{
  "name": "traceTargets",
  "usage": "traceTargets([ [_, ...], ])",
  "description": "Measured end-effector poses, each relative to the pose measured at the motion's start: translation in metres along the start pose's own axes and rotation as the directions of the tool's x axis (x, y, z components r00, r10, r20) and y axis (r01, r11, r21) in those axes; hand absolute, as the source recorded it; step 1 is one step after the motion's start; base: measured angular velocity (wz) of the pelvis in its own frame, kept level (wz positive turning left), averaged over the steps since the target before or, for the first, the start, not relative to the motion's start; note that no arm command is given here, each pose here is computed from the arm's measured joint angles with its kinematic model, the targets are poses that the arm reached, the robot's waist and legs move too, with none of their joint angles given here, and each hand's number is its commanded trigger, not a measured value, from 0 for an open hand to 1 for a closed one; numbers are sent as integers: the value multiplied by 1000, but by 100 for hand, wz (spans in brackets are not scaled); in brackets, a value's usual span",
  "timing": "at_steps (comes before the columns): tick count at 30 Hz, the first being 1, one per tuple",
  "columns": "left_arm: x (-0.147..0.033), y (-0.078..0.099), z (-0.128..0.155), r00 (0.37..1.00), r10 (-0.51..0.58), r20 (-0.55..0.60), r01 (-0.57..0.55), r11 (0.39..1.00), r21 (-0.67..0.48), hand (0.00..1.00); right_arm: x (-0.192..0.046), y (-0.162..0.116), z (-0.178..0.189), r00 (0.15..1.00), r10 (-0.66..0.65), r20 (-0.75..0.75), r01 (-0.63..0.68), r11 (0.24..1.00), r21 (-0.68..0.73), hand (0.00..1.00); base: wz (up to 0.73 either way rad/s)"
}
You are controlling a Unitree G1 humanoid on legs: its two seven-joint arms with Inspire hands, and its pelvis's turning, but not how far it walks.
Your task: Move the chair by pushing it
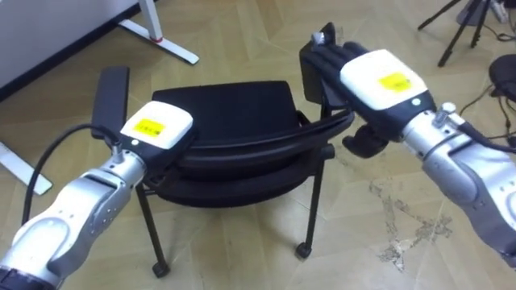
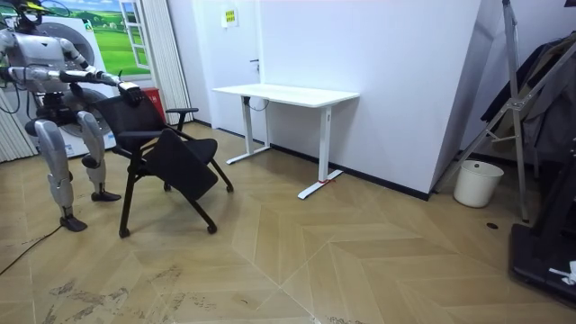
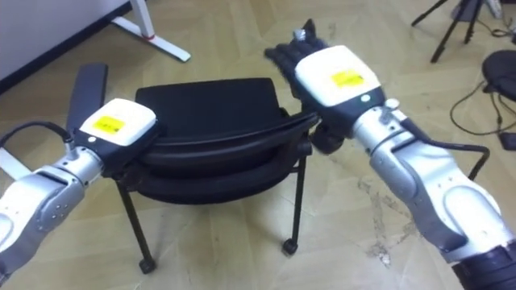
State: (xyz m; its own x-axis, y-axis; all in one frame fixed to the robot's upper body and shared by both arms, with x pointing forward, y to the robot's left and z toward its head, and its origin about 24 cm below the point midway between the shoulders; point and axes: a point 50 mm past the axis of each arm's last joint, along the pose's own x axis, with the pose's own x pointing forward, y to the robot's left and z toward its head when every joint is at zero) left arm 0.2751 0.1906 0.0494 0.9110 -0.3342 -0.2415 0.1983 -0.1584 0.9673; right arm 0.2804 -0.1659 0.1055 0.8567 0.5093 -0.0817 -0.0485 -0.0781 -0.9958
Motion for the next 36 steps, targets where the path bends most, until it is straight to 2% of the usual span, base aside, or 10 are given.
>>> traceTargets([
  [10, 15, 11, 11, 998, 7, 60, -10, 999, 49, 100, 11, -4, 11, 997, 66, 51, -65, 998, -23, 0, 12],
  [18, 19, 16, 13, 997, 26, 74, -30, 998, 58, 100, 15, -1, 14, 995, 82, 54, -82, 997, -1, 0, 7],
  [23, 20, 13, 17, 996, 31, 82, -36, 998, 57, 100, 19, 13, 14, 993, 112, 35, -114, 992, 49, 0, 18],
  [28, 23, 10, 27, 993, 47, 105, -51, 998, 36, 100, 21, 50, 5, 969, 245, -30, -241, 964, 110, 0, 8],
  [31, 20, 12, 15, 995, 56, 78, -59, 998, 29, 100, 29, 45, 10, 977, 214, -14, -211, 971, 113, 0, -23],
  [33, 27, 6, 21, 996, 42, 72, -42, 999, 0, 100, 29, 49, 7, 972, 230, -36, -225, 967, 121, 0, 32],
  [36, 34, 9, 30, 995, 40, 93, -41, 999, 10, 100, 28, 53, -5, 969, 237, -73, -227, 966, 125, 0, 19],
])
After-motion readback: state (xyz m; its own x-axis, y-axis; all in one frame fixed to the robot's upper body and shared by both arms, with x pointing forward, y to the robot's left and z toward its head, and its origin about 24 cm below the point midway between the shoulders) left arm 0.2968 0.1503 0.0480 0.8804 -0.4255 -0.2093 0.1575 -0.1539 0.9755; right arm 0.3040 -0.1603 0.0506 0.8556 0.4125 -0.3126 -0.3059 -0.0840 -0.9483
